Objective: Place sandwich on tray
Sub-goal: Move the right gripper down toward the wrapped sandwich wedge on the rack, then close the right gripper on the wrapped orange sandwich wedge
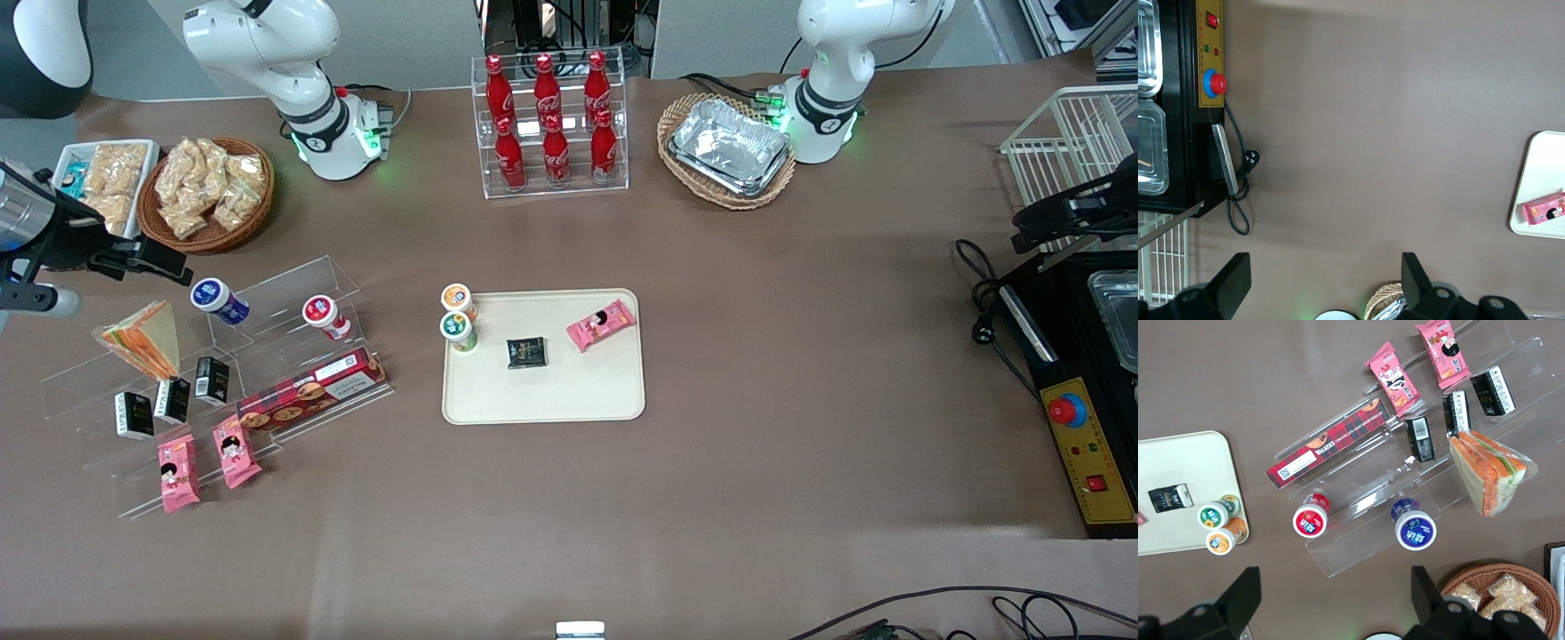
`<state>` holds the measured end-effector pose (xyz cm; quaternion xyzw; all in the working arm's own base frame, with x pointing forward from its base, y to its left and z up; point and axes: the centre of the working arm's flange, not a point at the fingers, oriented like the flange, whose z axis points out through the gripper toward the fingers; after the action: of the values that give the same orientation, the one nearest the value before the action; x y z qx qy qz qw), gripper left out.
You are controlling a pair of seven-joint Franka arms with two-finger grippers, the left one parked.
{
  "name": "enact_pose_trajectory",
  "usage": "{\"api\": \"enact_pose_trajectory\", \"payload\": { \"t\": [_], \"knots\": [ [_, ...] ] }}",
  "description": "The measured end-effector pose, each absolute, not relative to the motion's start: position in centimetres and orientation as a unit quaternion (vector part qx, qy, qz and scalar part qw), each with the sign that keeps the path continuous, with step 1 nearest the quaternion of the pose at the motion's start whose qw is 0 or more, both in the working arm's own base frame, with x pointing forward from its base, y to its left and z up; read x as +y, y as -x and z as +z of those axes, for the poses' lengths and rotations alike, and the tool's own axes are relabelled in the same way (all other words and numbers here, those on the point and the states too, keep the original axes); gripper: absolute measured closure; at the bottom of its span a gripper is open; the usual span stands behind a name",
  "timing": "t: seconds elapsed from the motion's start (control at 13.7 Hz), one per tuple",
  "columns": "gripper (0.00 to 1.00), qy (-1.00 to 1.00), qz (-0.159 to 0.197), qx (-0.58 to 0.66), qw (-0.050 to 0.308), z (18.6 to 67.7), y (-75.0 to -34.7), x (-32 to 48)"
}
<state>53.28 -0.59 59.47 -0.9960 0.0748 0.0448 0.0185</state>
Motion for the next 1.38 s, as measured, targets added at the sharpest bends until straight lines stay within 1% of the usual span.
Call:
{"api": "enact_pose_trajectory", "payload": {
  "t": [0.36, 0.51, 0.95, 1.17, 1.38],
  "knots": [
    [0.0, 0.996, 0.047, 0.076, 0.018, 59.4, -53.3, -0.7],
    [0.0, 0.997, 0.046, 0.059, 0.012, 59.3, -53.3, -1.8],
    [0.0, 0.999, 0.048, -0.009, 0.023, 58.3, -51.9, -12.8],
    [0.0, 0.998, 0.047, -0.023, 0.026, 56.2, -51.3, -16.7],
    [0.0, 0.999, 0.026, -0.033, 0.02, 51.9, -51.2, -18.7]
  ]
}}
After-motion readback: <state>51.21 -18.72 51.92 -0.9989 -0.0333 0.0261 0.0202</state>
